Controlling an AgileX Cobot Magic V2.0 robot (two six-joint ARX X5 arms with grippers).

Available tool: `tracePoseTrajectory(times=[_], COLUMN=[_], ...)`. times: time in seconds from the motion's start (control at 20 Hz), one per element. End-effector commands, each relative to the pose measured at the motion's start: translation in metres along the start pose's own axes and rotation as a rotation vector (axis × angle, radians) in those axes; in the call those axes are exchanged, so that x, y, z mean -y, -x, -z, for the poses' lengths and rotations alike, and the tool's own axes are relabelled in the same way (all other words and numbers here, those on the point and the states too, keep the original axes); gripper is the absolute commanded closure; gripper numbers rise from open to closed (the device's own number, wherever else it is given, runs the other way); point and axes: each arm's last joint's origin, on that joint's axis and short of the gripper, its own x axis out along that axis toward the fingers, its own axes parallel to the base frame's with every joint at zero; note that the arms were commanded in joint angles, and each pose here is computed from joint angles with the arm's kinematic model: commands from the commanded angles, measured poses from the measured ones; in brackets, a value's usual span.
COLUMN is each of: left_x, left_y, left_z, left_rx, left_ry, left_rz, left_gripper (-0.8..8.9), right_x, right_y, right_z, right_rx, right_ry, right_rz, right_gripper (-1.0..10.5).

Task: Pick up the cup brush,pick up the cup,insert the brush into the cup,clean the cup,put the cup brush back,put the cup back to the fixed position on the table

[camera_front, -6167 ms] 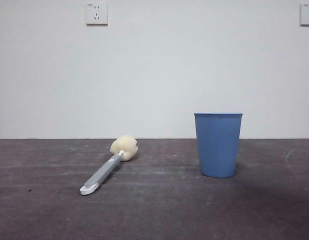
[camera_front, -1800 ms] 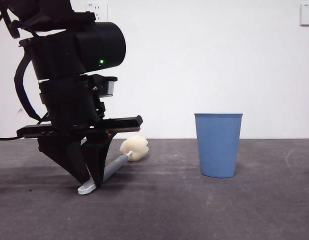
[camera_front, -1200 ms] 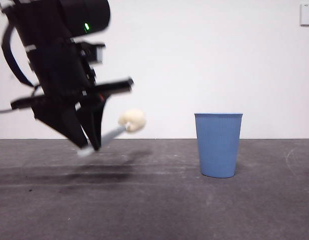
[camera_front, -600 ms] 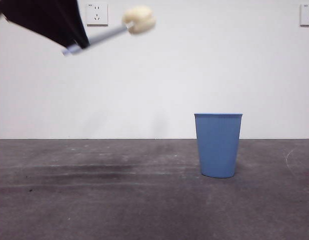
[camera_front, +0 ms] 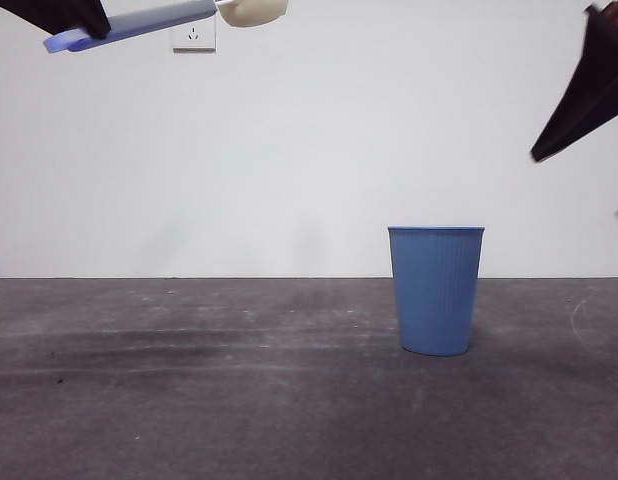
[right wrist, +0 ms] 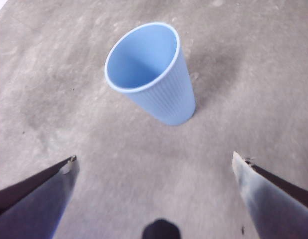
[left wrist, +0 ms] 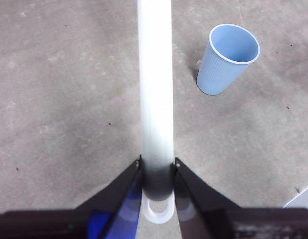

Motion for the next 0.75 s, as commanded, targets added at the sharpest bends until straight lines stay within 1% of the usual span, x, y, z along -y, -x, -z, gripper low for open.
tracePoseTrajectory(times=[0.05,0.15,0.25,0.3,0.45,0.55,0.75], left_x=[0.000,0.000,0.000,0.000,0.000,0.000,-0.001], left_y=[0.000,0.000,0.000,0.000,0.000,0.000,0.000], left_z=[-0.001,-0.001,0.000,0.000,0.001,0.001,0.004], left_rx=[0.009,0.009,0.004,0.002,-0.005,-0.015,-0.038], left_ry=[-0.012,-0.012,-0.012,-0.012,-0.011,-0.012,-0.012], left_rz=[0.004,0.003,0.002,0.002,0.000,-0.003,-0.007], left_gripper=[8.21,8.21,8.21,8.21,8.21,8.21,8.21], right_x=[0.003,0.008,0.011,0.012,0.013,0.015,0.012], right_y=[-0.017,-0.036,-0.053,-0.061,-0.081,-0.094,-0.111], right_z=[0.003,0.008,0.012,0.011,0.012,0.017,0.017], right_rx=[-0.032,-0.062,-0.074,-0.063,-0.052,-0.066,-0.020], right_ry=[0.048,0.096,0.110,0.124,0.166,0.204,0.251], right_rz=[-0.013,-0.032,-0.045,-0.030,-0.051,-0.026,-0.048], right_gripper=[3.8,3.8,3.8,3.8,3.8,3.8,3.8])
